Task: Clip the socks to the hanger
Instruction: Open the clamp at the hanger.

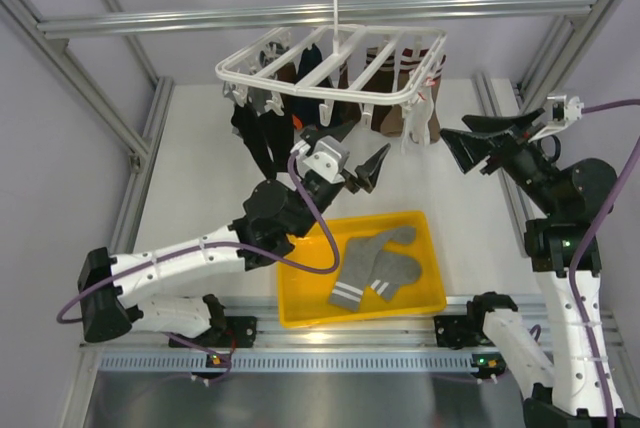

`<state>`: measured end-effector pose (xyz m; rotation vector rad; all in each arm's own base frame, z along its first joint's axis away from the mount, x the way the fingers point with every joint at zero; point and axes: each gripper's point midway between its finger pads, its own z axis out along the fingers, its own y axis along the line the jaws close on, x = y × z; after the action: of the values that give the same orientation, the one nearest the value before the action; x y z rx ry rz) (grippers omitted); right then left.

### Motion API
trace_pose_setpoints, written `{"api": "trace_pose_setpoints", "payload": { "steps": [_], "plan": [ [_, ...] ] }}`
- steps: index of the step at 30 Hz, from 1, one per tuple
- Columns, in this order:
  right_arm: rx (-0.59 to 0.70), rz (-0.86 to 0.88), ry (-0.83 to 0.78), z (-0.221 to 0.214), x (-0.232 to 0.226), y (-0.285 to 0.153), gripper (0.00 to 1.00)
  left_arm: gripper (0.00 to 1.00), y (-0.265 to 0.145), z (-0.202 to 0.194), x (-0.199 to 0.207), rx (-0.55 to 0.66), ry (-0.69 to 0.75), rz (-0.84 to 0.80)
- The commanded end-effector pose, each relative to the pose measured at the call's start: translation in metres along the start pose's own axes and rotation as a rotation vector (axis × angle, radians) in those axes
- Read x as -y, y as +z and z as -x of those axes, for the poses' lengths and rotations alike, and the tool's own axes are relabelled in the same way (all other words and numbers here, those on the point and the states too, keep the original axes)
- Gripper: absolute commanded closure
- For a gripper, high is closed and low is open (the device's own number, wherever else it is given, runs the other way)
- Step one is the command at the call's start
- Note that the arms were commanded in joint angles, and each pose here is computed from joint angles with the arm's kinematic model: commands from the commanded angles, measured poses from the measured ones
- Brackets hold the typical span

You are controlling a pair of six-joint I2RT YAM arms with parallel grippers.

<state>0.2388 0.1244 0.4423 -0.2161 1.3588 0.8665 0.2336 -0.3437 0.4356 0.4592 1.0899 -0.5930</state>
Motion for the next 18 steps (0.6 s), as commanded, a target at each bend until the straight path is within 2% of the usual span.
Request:
{"api": "trace_pose_setpoints", "payload": {
  "steps": [1, 6, 7, 14, 16, 18],
  "plan": [
    [0.034, 0.056, -0.053, 0.012, -0.015, 0.001, 0.25, 0.25, 0.010, 0.040, -0.008, 0.129, -0.028, 0.051],
    [0.036, 0.076, -0.062, 0.012, -0.018, 0.001, 0.26, 0.38, 0.017, 0.042, -0.007, 0.134, -0.026, 0.057],
    [0.027, 0.086, -0.059, 0.010, -0.019, 0.002, 0.27, 0.44, 0.017, 0.042, -0.008, 0.131, -0.025, 0.063],
    [0.022, 0.155, -0.028, 0.006, -0.032, 0.009, 0.31, 0.50, 0.020, 0.047, -0.013, 0.121, -0.036, 0.086],
    [0.021, 0.165, -0.023, 0.006, -0.034, 0.013, 0.31, 0.53, 0.021, 0.045, -0.013, 0.111, -0.037, 0.084],
    [0.016, 0.194, -0.023, 0.005, -0.043, 0.016, 0.31, 0.61, 0.022, 0.046, -0.014, 0.108, -0.040, 0.086]
  ]
}}
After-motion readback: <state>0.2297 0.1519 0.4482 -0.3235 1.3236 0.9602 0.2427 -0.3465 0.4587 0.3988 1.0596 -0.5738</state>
